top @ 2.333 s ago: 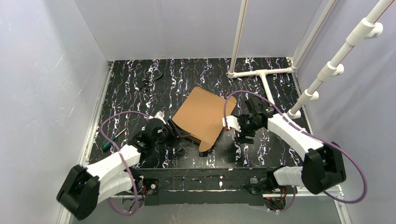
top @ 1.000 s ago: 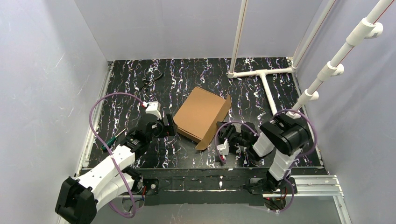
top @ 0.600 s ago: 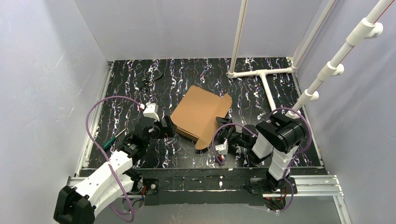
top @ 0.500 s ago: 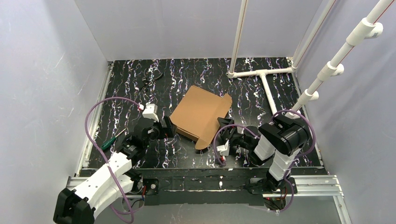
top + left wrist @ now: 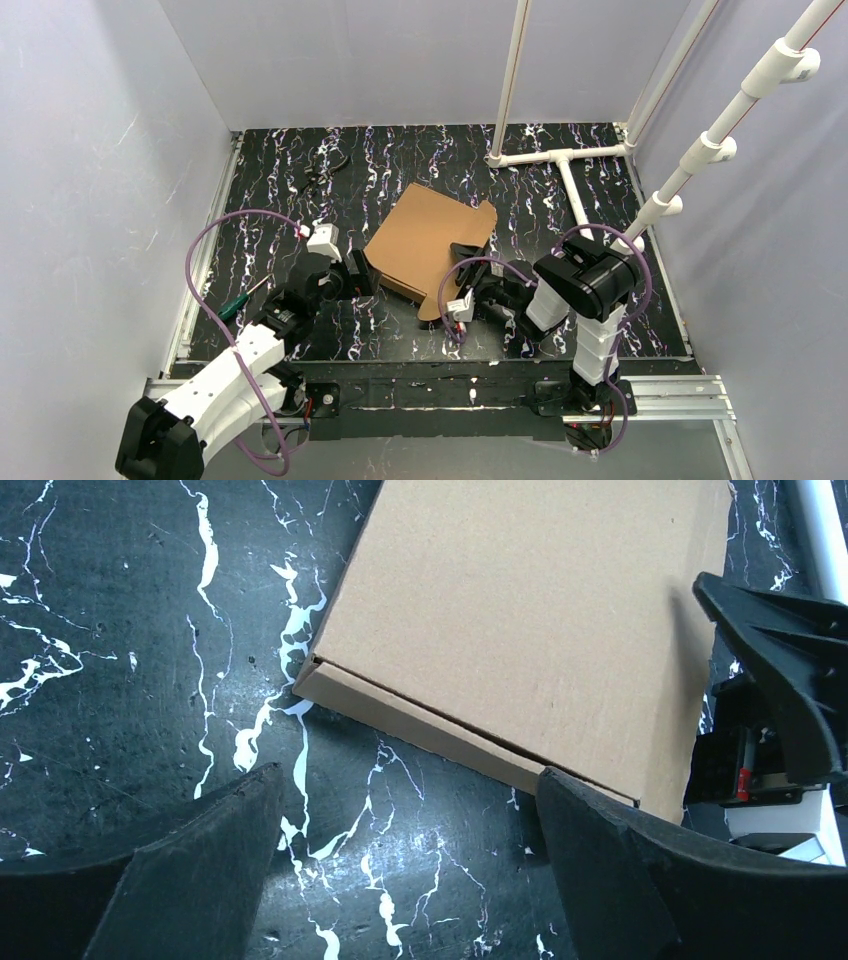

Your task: Fold the paper box

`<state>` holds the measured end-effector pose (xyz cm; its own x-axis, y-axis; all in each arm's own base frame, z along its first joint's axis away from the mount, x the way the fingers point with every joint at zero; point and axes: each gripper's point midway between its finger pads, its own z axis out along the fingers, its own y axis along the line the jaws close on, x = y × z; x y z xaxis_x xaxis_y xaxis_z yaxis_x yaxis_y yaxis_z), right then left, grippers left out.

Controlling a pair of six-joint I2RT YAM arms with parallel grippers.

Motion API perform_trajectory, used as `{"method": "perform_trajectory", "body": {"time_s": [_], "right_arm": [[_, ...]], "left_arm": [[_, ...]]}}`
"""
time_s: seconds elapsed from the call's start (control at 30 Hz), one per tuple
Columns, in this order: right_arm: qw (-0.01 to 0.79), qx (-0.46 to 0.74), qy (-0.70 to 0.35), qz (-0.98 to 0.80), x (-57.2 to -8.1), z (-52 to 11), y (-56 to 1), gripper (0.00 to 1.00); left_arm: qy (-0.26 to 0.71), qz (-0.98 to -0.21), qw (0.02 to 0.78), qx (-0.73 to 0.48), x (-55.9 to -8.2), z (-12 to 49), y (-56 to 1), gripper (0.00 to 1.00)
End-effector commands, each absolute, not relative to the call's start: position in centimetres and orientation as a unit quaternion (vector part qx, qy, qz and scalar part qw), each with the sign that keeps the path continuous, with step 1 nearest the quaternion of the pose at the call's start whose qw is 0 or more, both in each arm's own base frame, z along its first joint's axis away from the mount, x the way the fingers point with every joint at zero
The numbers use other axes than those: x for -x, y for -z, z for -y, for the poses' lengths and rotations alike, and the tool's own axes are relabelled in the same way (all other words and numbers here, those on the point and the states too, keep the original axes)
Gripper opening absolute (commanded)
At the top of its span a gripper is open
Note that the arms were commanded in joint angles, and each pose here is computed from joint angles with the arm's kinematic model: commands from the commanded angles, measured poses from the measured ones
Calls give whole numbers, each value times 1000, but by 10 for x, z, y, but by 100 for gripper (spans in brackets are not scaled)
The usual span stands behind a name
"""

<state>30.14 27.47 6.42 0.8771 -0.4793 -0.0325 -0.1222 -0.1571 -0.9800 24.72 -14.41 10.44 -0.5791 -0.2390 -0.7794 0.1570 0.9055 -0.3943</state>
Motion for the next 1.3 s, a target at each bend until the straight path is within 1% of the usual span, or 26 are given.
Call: {"method": "perform_trajectory", "body": {"time_s": [0.0, 0.1, 0.3, 0.47, 0.57, 0.63, 0.77, 0.9, 1.0, 1.1, 1.17, 1.27], "right_arm": [[716, 652, 194, -155, -302, -282, -140, 77], [721, 649, 190, -152, -297, -282, -144, 63], [721, 650, 186, -148, -291, -281, -146, 44], [728, 642, 187, -151, -290, -280, -154, 22], [735, 633, 183, -159, -290, -279, -160, 12], [740, 627, 178, -167, -290, -279, -164, 1], [744, 618, 169, -189, -293, -276, -166, 1], [742, 616, 152, -217, -296, -275, -167, 1], [736, 623, 146, -223, -296, -276, -168, 1], [721, 644, 157, -201, -292, -278, -162, 1], [730, 632, 152, -212, -293, -278, -166, 1], [715, 645, 150, -225, -297, -278, -159, 1]], "left_arm": [[218, -862, 458, 28, -244, 142, -101, 95], [221, -860, 459, 29, -245, 143, -103, 95], [223, -862, 454, 31, -243, 143, -102, 95], [240, -859, 450, 43, -239, 146, -100, 95], [247, -855, 453, 53, -236, 144, -105, 95], [255, -850, 456, 63, -233, 143, -108, 95], [273, -843, 452, 100, -229, 142, -106, 95], [302, -836, 431, 154, -224, 144, -97, 98], [318, -827, 411, 217, -224, 143, -91, 98], [317, -815, 375, 307, -223, 137, -83, 98], [324, -812, 363, 323, -225, 140, -87, 98], [331, -812, 350, 329, -227, 146, -97, 98]]}}
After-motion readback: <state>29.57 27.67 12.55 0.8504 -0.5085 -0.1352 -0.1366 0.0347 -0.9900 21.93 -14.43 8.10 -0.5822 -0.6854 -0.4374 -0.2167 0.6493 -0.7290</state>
